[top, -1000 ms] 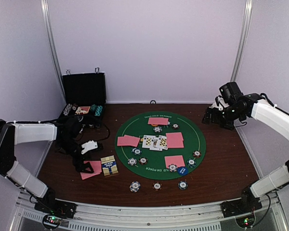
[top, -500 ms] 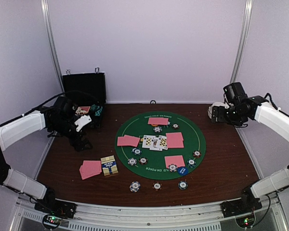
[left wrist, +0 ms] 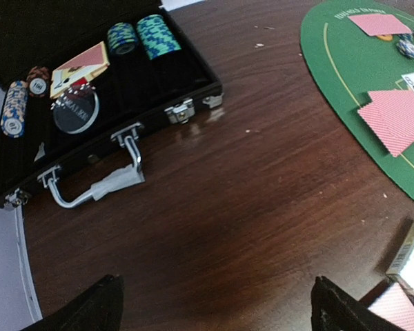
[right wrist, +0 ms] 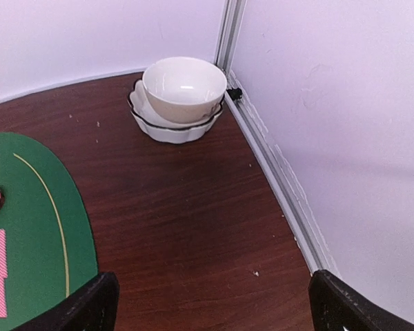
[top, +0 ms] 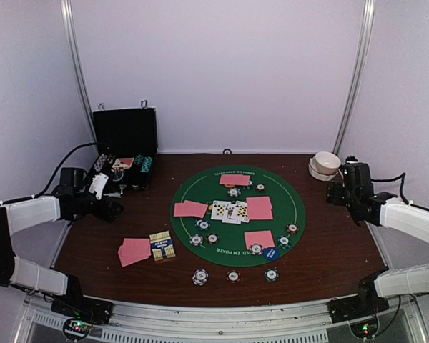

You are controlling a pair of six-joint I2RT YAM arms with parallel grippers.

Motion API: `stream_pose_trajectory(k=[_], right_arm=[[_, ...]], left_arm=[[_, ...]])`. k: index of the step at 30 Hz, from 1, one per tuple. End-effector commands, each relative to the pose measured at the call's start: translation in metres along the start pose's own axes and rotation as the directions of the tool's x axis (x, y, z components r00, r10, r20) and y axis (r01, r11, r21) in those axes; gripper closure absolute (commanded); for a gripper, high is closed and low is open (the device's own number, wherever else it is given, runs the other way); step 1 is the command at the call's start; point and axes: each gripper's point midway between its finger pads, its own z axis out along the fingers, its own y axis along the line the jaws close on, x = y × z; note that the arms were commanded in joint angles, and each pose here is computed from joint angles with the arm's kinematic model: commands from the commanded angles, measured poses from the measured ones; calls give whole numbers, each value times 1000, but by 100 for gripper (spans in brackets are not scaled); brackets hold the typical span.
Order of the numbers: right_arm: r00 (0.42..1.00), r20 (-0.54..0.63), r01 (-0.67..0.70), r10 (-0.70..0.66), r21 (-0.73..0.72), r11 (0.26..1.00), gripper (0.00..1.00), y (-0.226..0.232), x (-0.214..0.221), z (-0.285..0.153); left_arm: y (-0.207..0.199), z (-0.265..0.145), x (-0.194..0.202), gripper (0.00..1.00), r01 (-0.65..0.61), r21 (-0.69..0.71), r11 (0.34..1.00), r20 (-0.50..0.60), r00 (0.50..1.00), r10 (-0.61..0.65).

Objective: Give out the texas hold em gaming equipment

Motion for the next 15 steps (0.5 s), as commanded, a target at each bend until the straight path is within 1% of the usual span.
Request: stream_pose_trajectory(k=[1,3,6,11,15], right_arm=[[970,243,-38,27,42,998,0,-17,-31,-9],[967,254,-36,16,74,997,1,-24,-22,-6],[960,282,-35,6,96,995,1,-30,-14,-3],[935,353,-89,36,135,987,1,-44,-5,-1],[926,372,-132,69,146,980,0,-51,-2,5]], left_arm=[[24,0,-20,2,71,-80,994,204,977,-53],[26,2,-17,2,60,-100,993,245,969,-33],[28,4,-9,3,64,-131,989,277,961,-26],[31,5,-5,2,59,-169,984,337,942,1],[37,5,-8,2,75,-197,977,363,932,2]])
